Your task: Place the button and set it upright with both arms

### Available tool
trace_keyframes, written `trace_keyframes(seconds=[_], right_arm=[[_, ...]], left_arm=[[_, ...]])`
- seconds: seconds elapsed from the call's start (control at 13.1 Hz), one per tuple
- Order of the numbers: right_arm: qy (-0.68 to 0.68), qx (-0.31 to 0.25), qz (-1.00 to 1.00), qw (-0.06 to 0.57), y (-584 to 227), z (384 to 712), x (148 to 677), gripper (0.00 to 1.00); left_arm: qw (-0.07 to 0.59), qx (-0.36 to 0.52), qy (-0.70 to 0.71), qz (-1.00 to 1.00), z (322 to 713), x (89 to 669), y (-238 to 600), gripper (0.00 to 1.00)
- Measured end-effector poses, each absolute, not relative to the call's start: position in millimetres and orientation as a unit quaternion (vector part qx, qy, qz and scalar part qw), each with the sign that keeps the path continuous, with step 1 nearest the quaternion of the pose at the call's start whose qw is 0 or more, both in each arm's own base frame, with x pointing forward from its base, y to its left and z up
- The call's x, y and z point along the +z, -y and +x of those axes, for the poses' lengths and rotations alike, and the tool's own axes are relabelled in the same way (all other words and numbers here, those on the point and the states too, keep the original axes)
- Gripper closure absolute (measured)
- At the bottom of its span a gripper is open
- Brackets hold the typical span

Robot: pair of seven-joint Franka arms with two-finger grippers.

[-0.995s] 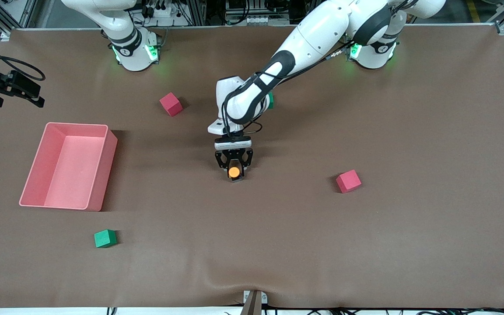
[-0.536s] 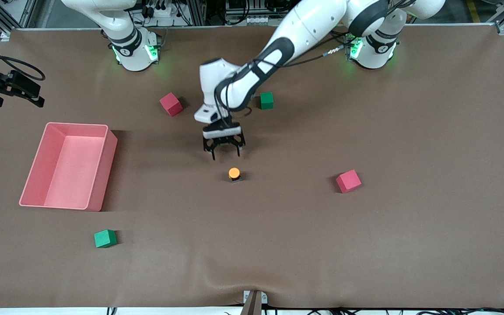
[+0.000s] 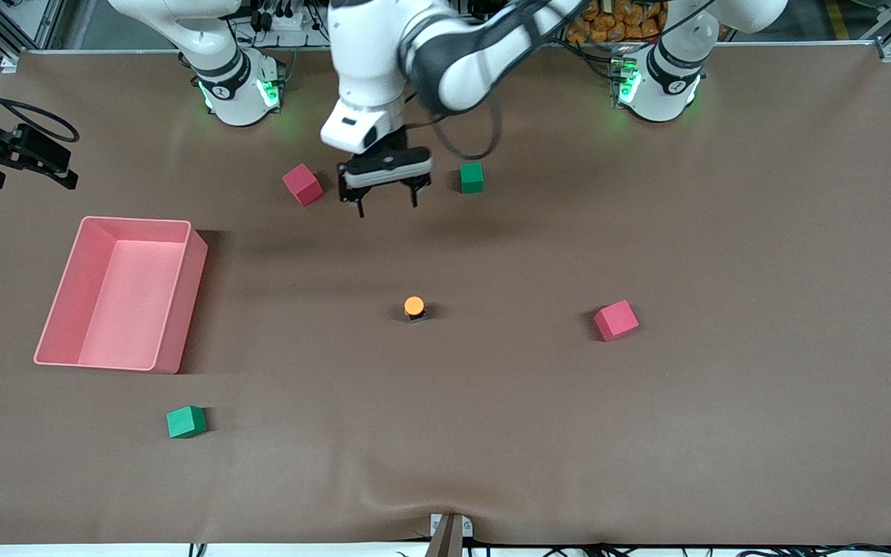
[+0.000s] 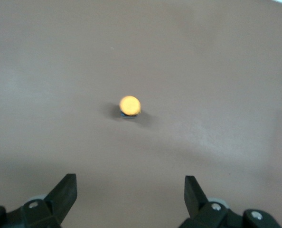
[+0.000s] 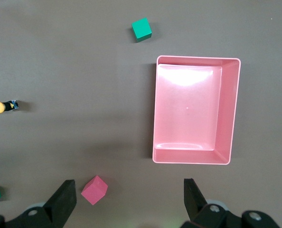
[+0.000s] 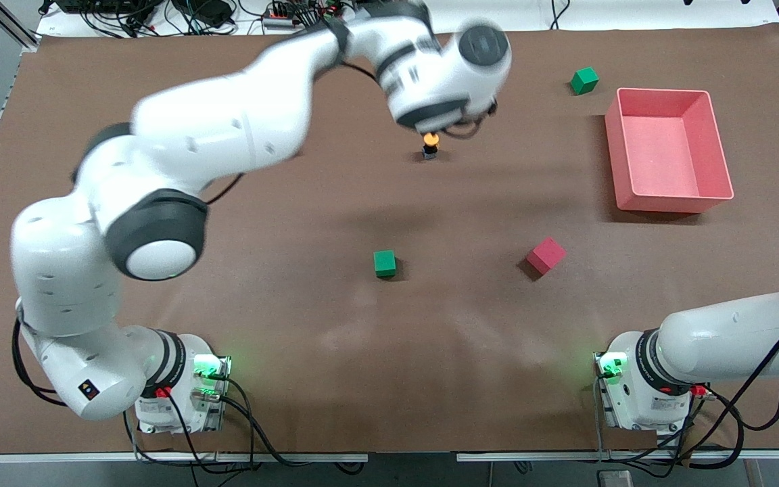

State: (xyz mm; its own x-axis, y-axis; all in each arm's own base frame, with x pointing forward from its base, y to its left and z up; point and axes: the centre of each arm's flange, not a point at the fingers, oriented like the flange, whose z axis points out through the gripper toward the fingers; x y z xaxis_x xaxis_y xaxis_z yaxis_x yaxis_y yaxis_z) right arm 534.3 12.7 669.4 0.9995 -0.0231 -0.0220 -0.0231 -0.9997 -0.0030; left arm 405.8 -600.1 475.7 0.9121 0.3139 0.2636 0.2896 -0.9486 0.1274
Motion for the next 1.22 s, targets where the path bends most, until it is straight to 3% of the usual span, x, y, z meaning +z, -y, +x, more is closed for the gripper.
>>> trace_keyframes(seconds=[0.23, 0.54, 0.92, 1.22], right_arm=[[-0.014, 0.011, -1.0, 0.002, -9, 535, 670, 0.0], [-0.014, 0.01, -1.0, 0.002, -10, 535, 670, 0.0], [-0.014, 0.01, -1.0, 0.002, -9, 535, 670, 0.0], [-0.013, 0.009, -1.0, 0.002, -9, 536, 669, 0.0]], left_arm=[[0.068, 0.096, -0.185, 0.976, 477, 570, 491, 0.0], [0.059, 0.08, -0.209, 0.973, 557, 621, 334, 0.0], [-0.002, 0.042, -0.116, 0.992, 584, 635, 200, 0.0], [-0.03, 0.026, -0.05, 0.998, 560, 654, 146, 0.0]])
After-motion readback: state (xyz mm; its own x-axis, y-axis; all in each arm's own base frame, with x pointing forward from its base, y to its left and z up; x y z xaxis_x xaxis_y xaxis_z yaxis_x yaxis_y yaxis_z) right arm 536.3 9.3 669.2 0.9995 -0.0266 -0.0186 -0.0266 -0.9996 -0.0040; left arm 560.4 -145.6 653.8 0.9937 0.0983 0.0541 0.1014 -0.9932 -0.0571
